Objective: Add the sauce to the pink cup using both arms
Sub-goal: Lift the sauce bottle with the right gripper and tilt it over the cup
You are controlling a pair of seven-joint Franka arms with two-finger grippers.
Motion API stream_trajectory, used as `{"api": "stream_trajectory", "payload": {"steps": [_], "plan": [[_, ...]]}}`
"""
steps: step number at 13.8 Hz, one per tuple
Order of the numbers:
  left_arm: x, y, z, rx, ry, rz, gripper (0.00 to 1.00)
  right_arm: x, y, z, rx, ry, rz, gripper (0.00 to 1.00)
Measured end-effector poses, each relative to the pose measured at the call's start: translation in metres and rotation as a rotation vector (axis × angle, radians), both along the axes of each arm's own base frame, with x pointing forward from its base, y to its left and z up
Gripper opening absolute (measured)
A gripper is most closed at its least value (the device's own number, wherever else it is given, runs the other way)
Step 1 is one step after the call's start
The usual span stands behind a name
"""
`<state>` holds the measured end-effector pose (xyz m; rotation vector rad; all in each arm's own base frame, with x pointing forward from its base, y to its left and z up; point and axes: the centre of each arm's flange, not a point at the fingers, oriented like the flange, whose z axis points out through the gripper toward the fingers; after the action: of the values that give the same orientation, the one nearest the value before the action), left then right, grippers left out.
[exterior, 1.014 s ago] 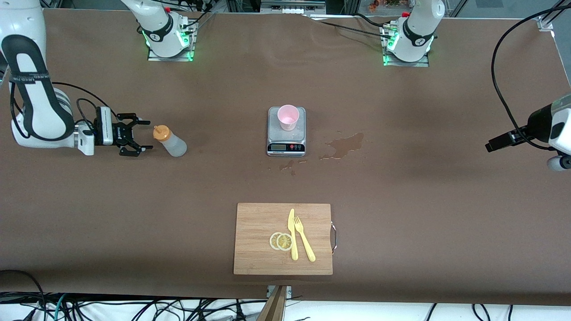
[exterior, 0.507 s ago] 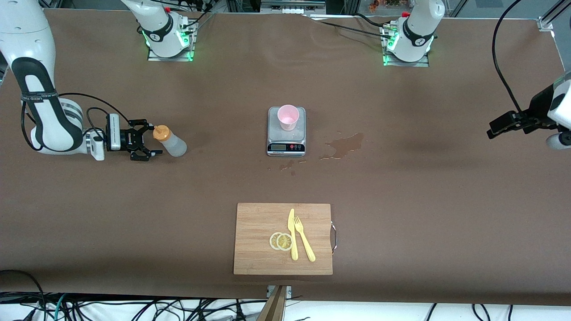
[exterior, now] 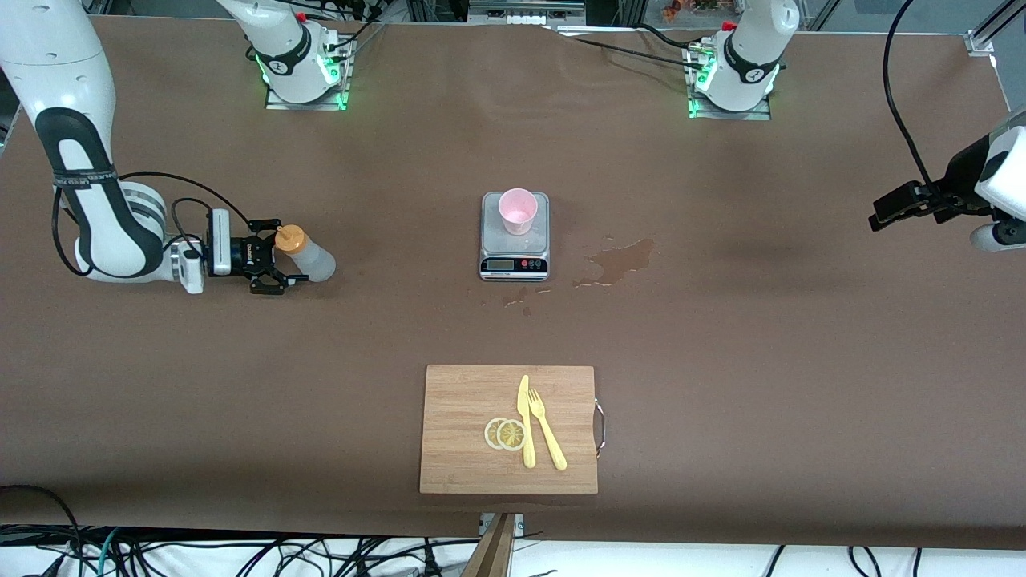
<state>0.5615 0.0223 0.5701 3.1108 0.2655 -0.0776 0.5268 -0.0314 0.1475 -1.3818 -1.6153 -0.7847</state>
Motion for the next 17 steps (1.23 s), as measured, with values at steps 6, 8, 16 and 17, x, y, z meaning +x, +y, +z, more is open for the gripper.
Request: {"api": "stream_trajectory", "payload": {"steps": [6,8,16,17], "plan": [[0.000,0.003,-0.001,0.000,0.005,0.005,1.00,0.000,0.003,-0.002,0.004,0.005,0.004,0.50],[0.001,0.003,-0.003,0.000,0.004,0.006,1.00,-0.001,0.003,-0.004,0.012,0.010,0.000,0.43],[0.003,0.003,-0.002,0.000,0.002,0.005,1.00,0.045,0.043,0.064,-0.196,0.000,-0.037,0.37],[0.004,0.003,-0.004,0.000,0.005,0.005,1.00,0.050,0.056,0.085,-0.256,0.000,-0.040,0.37]]}}
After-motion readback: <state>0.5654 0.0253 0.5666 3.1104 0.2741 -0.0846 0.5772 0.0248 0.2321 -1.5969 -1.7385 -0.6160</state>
